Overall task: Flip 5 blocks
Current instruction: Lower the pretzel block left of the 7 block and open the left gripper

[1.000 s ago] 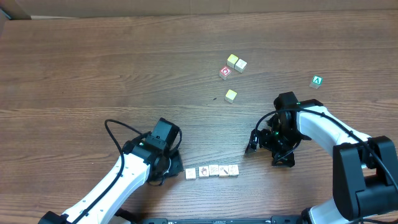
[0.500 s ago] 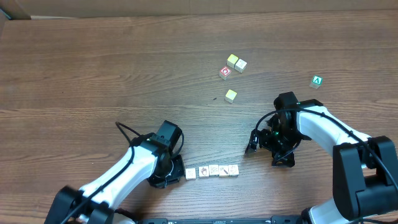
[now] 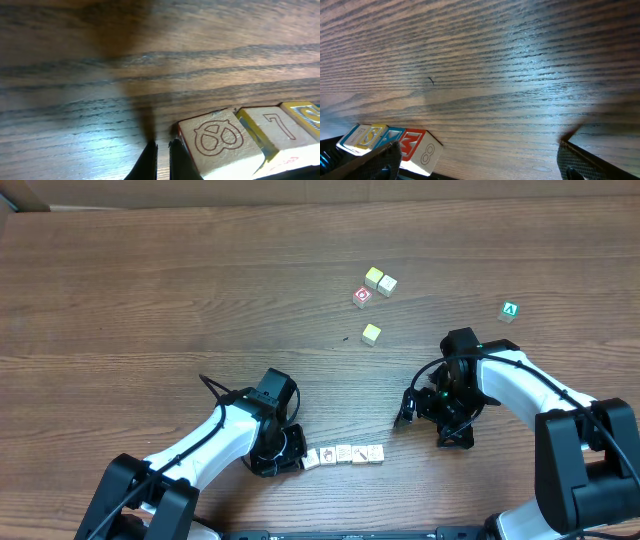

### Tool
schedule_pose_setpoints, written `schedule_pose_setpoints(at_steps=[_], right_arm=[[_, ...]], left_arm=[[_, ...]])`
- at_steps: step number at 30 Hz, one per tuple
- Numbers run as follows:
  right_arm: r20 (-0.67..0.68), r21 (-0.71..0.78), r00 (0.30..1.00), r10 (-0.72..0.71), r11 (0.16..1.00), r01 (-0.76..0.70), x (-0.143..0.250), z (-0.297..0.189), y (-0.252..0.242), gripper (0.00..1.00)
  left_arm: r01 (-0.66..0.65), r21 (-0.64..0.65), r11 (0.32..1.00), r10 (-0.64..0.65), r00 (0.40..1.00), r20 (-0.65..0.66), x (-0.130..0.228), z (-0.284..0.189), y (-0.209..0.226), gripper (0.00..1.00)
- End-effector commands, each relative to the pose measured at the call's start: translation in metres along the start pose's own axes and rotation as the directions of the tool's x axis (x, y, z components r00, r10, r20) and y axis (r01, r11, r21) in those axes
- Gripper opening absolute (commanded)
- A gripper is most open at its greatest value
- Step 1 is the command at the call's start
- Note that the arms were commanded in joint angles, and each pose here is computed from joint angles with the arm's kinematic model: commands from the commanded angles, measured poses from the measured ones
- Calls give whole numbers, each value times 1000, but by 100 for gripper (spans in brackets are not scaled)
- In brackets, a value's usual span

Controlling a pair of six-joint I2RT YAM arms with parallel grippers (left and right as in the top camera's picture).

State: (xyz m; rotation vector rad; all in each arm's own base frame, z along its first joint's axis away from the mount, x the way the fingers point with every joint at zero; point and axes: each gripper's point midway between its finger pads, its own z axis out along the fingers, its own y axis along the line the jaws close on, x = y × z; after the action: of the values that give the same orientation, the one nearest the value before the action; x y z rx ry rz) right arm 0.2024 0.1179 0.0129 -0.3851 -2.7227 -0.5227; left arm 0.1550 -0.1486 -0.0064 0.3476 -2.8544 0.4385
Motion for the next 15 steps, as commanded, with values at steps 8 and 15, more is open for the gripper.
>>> schedule_pose_setpoints(at_steps=[8,15], right_arm=[[7,-3,1000,-9,1000,9,-4,-1,1,100],[7,-2,1000,-13,1000,14,-4,-1,1,100]], left_arm=[[-10,-76,997,11,1000,23,-6,14,18,4],[-6,-92,996,8,1000,23,-6,13,21,5]])
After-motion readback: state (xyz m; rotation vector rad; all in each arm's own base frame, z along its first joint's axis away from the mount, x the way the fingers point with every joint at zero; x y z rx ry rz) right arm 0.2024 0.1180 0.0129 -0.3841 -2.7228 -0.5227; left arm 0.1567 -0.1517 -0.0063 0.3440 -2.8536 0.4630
